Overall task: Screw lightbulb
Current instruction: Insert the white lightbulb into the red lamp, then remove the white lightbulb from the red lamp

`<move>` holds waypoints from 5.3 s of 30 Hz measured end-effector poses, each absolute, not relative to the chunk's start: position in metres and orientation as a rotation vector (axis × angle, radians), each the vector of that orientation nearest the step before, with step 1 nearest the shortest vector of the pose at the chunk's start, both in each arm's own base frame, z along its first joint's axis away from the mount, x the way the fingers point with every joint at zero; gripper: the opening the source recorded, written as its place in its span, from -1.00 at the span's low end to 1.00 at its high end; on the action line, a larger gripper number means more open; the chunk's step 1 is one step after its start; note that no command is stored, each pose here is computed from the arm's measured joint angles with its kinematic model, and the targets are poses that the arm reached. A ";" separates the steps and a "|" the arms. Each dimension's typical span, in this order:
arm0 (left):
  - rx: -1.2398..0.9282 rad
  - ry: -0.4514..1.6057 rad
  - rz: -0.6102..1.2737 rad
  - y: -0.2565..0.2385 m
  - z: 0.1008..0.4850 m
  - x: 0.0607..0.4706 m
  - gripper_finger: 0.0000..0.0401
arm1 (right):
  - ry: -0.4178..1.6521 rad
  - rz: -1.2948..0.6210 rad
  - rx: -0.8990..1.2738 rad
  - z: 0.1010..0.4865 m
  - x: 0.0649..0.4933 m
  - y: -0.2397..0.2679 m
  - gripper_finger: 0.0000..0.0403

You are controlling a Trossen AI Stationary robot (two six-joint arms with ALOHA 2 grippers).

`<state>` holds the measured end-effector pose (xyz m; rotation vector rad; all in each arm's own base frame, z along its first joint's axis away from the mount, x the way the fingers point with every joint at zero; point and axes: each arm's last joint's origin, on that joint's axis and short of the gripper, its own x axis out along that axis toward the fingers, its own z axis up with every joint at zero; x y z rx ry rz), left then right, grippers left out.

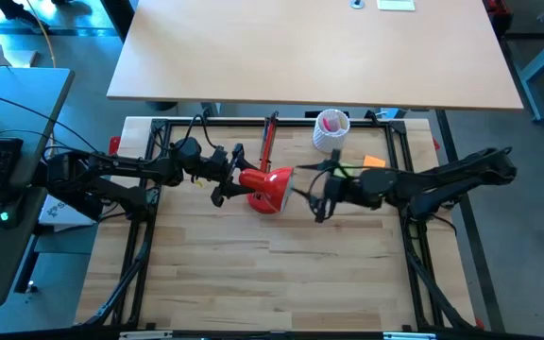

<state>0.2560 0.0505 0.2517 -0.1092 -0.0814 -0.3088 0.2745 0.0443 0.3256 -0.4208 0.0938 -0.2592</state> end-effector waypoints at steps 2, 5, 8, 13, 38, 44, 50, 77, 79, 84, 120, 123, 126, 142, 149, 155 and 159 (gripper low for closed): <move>-0.110 -0.081 -0.310 0.050 0.252 0.256 0.25 | 0.127 -0.241 -0.540 0.328 0.268 0.045 0.29; -0.109 -0.081 -0.308 0.050 0.252 0.256 0.25 | 0.221 -0.164 -0.827 0.322 0.263 0.050 0.29; -0.105 -0.081 -0.304 0.051 0.252 0.256 0.25 | 0.291 -0.121 -1.032 0.317 0.261 0.053 0.29; -0.150 -0.077 -0.295 0.051 0.252 0.256 0.28 | 0.358 -0.258 -0.952 0.315 0.259 0.055 0.29; -0.291 0.196 0.055 0.072 0.248 0.220 0.65 | 0.542 -0.460 -0.828 0.302 0.248 0.048 0.29; -0.197 0.227 0.345 0.057 0.258 0.199 0.65 | 0.541 -0.492 -0.755 0.306 0.236 0.044 0.29; -0.114 0.236 0.490 0.036 0.261 0.195 0.65 | 0.528 -0.507 -0.670 0.314 0.220 0.039 0.29; -0.169 0.210 0.642 -0.078 0.180 0.252 0.65 | 0.420 -0.752 -0.220 0.259 0.235 0.047 0.23; -0.169 0.220 0.611 -0.072 0.183 0.255 0.65 | 0.409 -0.711 -0.193 0.253 0.226 0.037 0.23; -0.125 0.264 0.549 -0.053 0.183 0.264 0.65 | 0.186 -0.474 -0.116 0.260 0.215 0.015 0.23; -0.084 0.238 0.106 0.000 0.201 0.187 0.65 | 0.190 -0.362 -0.148 0.261 0.269 0.060 0.23; -0.051 0.184 0.098 0.001 0.213 0.174 0.65 | 0.126 -0.397 -0.101 0.258 0.272 0.079 0.23; -0.014 0.093 0.066 0.004 0.227 0.165 0.65 | 0.059 -0.386 -0.057 0.254 0.278 0.092 0.23; 0.081 0.008 -0.130 0.066 0.228 0.159 0.65 | -0.067 -0.343 0.056 0.249 0.278 0.126 0.23; 0.026 -0.065 -0.262 0.089 0.225 0.166 0.65 | -0.066 -0.338 0.055 0.249 0.278 0.127 0.23; -0.062 -0.041 -0.274 0.103 0.205 0.182 0.65 | -0.062 -0.345 0.034 0.249 0.283 0.118 0.23; -0.099 -0.039 -0.265 0.112 0.199 0.193 0.65 | -0.063 -0.299 0.042 0.249 0.287 0.110 0.23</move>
